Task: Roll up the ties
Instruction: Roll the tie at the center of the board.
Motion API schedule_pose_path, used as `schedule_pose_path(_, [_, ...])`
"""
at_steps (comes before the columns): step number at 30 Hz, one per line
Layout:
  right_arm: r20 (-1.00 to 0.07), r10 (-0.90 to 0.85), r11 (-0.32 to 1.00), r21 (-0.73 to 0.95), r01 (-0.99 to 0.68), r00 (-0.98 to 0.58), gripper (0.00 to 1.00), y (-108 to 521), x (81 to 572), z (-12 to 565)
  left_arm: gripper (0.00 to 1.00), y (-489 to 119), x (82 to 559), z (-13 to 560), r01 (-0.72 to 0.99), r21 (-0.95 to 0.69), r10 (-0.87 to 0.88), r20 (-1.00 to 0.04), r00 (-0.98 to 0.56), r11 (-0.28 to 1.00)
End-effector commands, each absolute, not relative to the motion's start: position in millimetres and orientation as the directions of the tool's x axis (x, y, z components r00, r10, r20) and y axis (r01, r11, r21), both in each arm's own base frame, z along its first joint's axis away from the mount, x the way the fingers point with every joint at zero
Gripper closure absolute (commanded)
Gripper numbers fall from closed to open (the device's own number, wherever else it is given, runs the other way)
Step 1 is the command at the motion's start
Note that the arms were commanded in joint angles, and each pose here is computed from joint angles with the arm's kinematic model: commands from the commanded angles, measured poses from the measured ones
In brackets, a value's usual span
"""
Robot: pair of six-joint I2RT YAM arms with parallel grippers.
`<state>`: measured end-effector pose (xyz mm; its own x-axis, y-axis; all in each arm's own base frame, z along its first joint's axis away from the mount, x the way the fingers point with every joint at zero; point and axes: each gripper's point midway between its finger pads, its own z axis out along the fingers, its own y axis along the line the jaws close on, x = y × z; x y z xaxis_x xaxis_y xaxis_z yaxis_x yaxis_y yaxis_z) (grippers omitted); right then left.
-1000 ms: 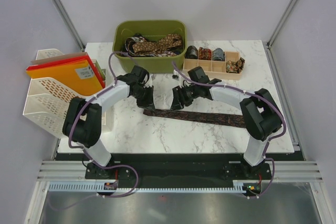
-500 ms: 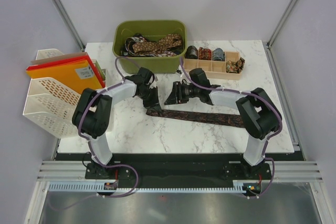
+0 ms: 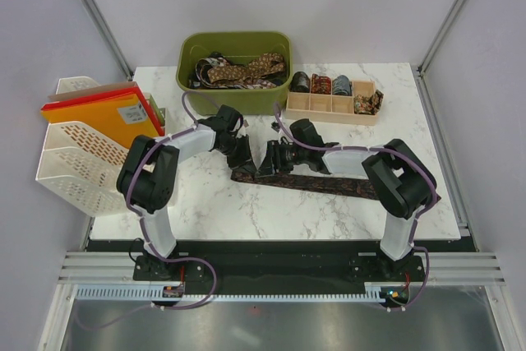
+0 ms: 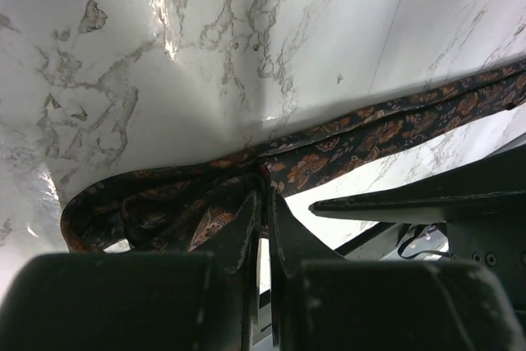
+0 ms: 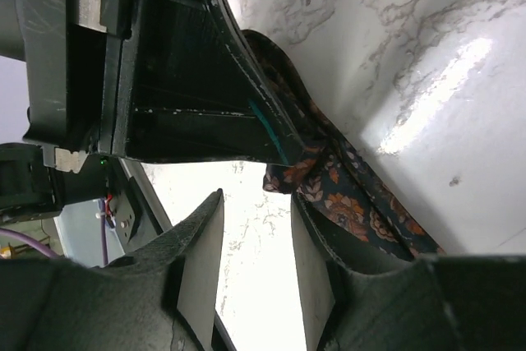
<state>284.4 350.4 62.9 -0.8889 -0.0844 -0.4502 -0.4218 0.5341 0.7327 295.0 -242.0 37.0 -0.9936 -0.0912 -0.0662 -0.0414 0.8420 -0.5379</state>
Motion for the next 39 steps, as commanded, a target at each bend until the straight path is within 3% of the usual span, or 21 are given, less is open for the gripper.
schedule_pose_path(1, [-0.484, -0.057, 0.544, 0.719, -0.434, -0.873, 0.55, 355.8, 292.0, 66.6, 0.90, -251.2, 302.9, 44.1, -0.060, -0.580, -0.115, -0.059, -0.992, 0.812])
schedule_pose_path(16, [-0.440, -0.023, 0.596, 0.715, -0.366, -0.898, 0.59, 367.6, 300.2, 45.4, 0.87, -253.8, 301.0, 41.7, -0.094, -0.614, -0.128, -0.012, -0.992, 0.784])
schedule_pose_path(19, [-0.431, -0.017, 0.606, 0.713, -0.352, -0.902, 0.69, 366.1, 300.1, 41.4, 0.82, -253.9, 299.1, 44.0, -0.090, -0.623, -0.126, -0.013, -0.992, 0.777])
schedule_pose_path(23, [-0.414, -0.022, 0.619, 0.710, -0.338, -0.910, 0.97, 361.3, 295.4, 37.8, 0.70, -247.3, 301.7, 56.0, -0.077, -0.644, -0.131, -0.038, -0.991, 0.761])
schedule_pose_path(25, [-0.409, -0.024, 0.624, 0.707, -0.333, -0.912, 1.00, 358.6, 294.3, 37.2, 0.59, -235.8, 306.8, 63.0, -0.079, -0.657, -0.151, -0.054, -0.987, 0.749])
schedule_pose_path(26, [-0.403, -0.029, 0.626, 0.706, -0.331, -0.915, 1.00, 357.7, 292.6, 36.5, 0.47, -231.3, 309.6, 72.8, -0.063, -0.666, -0.158, -0.083, -0.984, 0.743])
schedule_pose_path(27, [-0.402, -0.030, 0.628, 0.705, -0.330, -0.915, 1.00, 355.2, 293.4, 36.1, 0.26, -225.4, 311.4, 78.0, -0.025, -0.667, -0.144, -0.124, -0.982, 0.744])
schedule_pose_path(28, [-0.395, -0.035, 0.628, 0.706, -0.328, -0.918, 1.00, 354.5, 292.2, 35.8, 0.20, -217.1, 316.5, 84.6, 0.002, -0.667, -0.145, -0.164, -0.976, 0.745])
schedule_pose_path(29, [-0.395, -0.034, 0.629, 0.706, -0.326, -0.918, 1.00, 353.7, 293.2, 35.5, 0.06, -212.7, 319.2, 102.4, 0.058, -0.668, -0.136, -0.235, -0.963, 0.742])
schedule_pose_path(30, [-0.390, -0.034, 0.628, 0.708, -0.323, -0.920, 1.00, 353.4, 292.7, 35.0, 0.01, -204.4, 321.4, 108.1, 0.121, -0.654, -0.108, -0.300, -0.948, 0.746])
schedule_pose_path(34, [-0.388, -0.035, 0.619, 0.715, -0.325, -0.921, 1.00, 353.5, 293.1, 38.1, 0.01, -189.2, 324.3, 150.5, 0.435, -0.522, 0.045, -0.601, -0.798, 0.734])
schedule_pose_path(36, [-0.391, -0.035, 0.611, 0.720, -0.329, -0.920, 1.00, 353.3, 293.3, 41.7, 0.01, -180.8, 321.7, 177.2, 0.607, -0.408, 0.120, -0.756, -0.643, 0.681])
schedule_pose_path(39, [-0.401, -0.031, 0.593, 0.730, -0.340, -0.915, 1.00, 355.2, 292.9, 47.7, 0.01, -174.3, 307.0, 187.9, 0.780, -0.232, 0.273, -0.848, -0.455, 0.581])
